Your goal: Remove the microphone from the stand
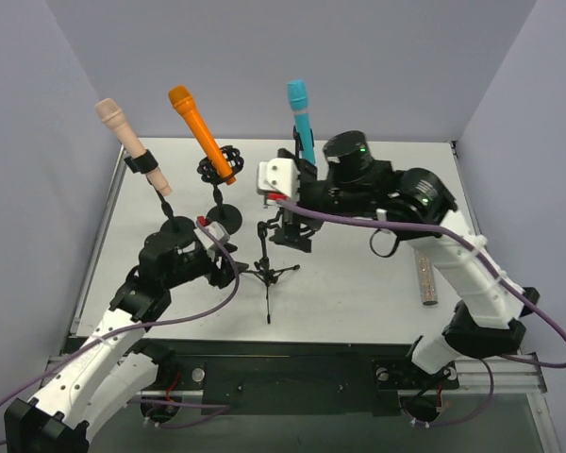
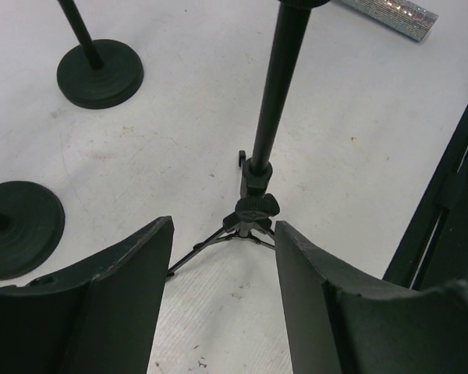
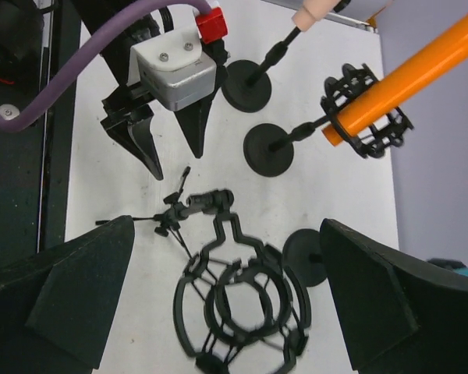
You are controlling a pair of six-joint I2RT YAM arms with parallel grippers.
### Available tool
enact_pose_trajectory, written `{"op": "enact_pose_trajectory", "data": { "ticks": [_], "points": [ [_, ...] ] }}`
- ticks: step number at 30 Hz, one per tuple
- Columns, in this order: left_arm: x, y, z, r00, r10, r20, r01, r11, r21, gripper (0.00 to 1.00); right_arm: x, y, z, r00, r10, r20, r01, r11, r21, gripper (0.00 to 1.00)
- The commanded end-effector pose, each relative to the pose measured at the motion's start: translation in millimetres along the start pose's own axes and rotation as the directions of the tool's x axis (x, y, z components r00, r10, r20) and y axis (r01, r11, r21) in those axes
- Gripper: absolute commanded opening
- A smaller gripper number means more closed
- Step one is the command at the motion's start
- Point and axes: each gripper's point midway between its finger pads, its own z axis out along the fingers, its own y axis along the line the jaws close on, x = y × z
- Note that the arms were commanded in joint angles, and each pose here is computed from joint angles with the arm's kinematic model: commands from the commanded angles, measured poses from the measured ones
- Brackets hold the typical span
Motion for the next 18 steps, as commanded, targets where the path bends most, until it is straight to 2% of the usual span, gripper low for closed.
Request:
{"op": "enact_pose_trajectory", "data": {
  "ticks": [1, 8, 10, 12, 18],
  "points": [
    [-25, 0, -20, 0.995, -0.057, 0.079, 0.06, 0.998, -0.031, 0.65, 17, 10, 56, 0.993, 0.027, -0.117, -0.034, 0.998, -0.061, 1.0],
    [-30, -14, -42, 0.992, -0.047, 0.117, 0.049, 0.999, -0.021, 0.65, 39, 38, 99, 0.965, 0.043, -0.257, -0.08, 0.987, -0.137, 0.99],
    [-31, -14, -46, 0.991, -0.045, 0.123, 0.048, 0.999, -0.022, 0.65, 50, 38, 99, 0.951, 0.042, -0.306, -0.087, 0.987, -0.137, 0.95],
    [-33, -12, -48, 0.987, -0.097, 0.128, 0.101, 0.995, -0.025, 0.65, 53, 36, 93, 0.948, 0.015, -0.319, -0.064, 0.988, -0.142, 0.94],
    [-40, 8, -53, 0.985, -0.103, 0.137, 0.112, 0.992, -0.061, 0.65, 57, 26, 72, 0.945, -0.032, -0.325, -0.005, 0.994, -0.111, 0.95]
  ]
}}
